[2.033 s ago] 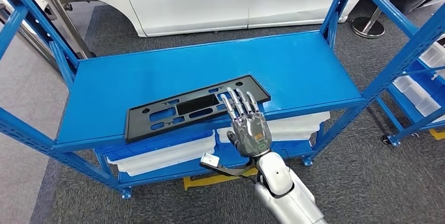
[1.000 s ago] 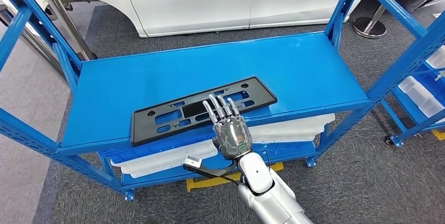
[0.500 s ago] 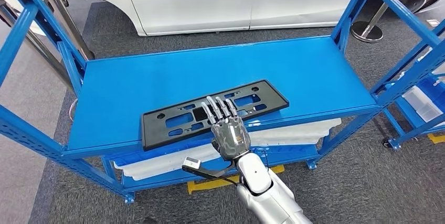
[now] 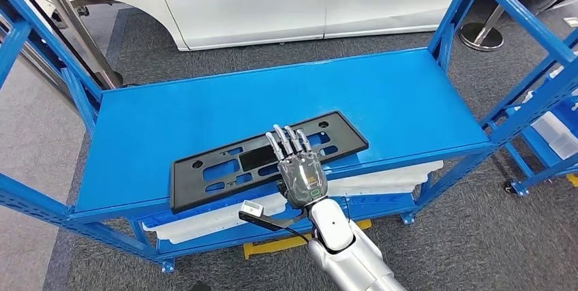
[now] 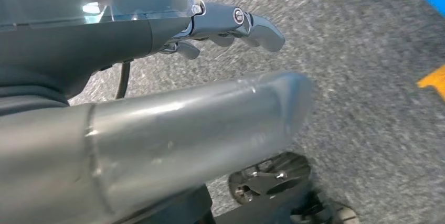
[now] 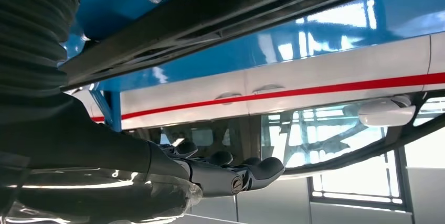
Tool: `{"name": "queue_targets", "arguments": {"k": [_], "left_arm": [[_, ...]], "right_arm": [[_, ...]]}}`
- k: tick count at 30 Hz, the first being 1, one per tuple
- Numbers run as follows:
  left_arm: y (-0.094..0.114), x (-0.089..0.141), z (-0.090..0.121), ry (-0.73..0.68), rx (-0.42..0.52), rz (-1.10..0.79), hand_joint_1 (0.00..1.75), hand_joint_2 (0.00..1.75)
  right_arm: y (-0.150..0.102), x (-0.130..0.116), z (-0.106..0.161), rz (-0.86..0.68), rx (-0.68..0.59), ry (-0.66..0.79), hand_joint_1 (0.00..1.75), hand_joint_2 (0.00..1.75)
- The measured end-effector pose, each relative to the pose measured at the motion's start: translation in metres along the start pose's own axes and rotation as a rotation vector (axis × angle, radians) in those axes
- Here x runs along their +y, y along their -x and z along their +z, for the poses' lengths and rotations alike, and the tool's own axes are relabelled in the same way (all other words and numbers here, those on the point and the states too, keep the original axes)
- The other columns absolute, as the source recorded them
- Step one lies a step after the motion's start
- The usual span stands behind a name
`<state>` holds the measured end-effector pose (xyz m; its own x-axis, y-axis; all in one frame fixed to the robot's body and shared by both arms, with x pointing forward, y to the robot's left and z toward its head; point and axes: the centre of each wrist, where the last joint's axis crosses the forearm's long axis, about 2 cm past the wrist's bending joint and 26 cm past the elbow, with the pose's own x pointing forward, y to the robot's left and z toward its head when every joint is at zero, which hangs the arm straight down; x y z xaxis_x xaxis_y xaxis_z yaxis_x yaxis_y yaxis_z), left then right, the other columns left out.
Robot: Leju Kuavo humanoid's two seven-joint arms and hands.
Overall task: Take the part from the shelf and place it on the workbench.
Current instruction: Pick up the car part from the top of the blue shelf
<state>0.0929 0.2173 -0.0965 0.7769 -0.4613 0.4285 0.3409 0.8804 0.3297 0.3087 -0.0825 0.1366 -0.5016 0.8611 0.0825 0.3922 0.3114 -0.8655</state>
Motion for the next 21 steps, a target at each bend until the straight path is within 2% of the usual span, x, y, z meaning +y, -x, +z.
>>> {"name": "queue_targets", "arguments": {"k": [8,14,18,21], "left_arm": [[0.002,0.001,0.0,0.003,-0.007,-0.023,0.0,0.0],[-0.004,0.002,-0.002,0.0,-0.036,-0.046,0.0,0.0],[-0.005,0.003,-0.002,-0.003,-0.032,-0.047,0.0,0.0],[-0.004,0.003,-0.002,-0.004,-0.024,-0.046,0.0,0.0]], "right_arm": [[0.002,0.002,0.0,0.005,0.016,-0.015,0.0,1.75],[0.03,0.003,-0.009,0.092,0.07,-0.04,0.0,1.75],[0.054,0.008,-0.002,0.141,0.113,-0.082,1.74,1.75],[0.07,0.01,0.002,0.166,0.139,-0.118,1.75,1.75]]}}
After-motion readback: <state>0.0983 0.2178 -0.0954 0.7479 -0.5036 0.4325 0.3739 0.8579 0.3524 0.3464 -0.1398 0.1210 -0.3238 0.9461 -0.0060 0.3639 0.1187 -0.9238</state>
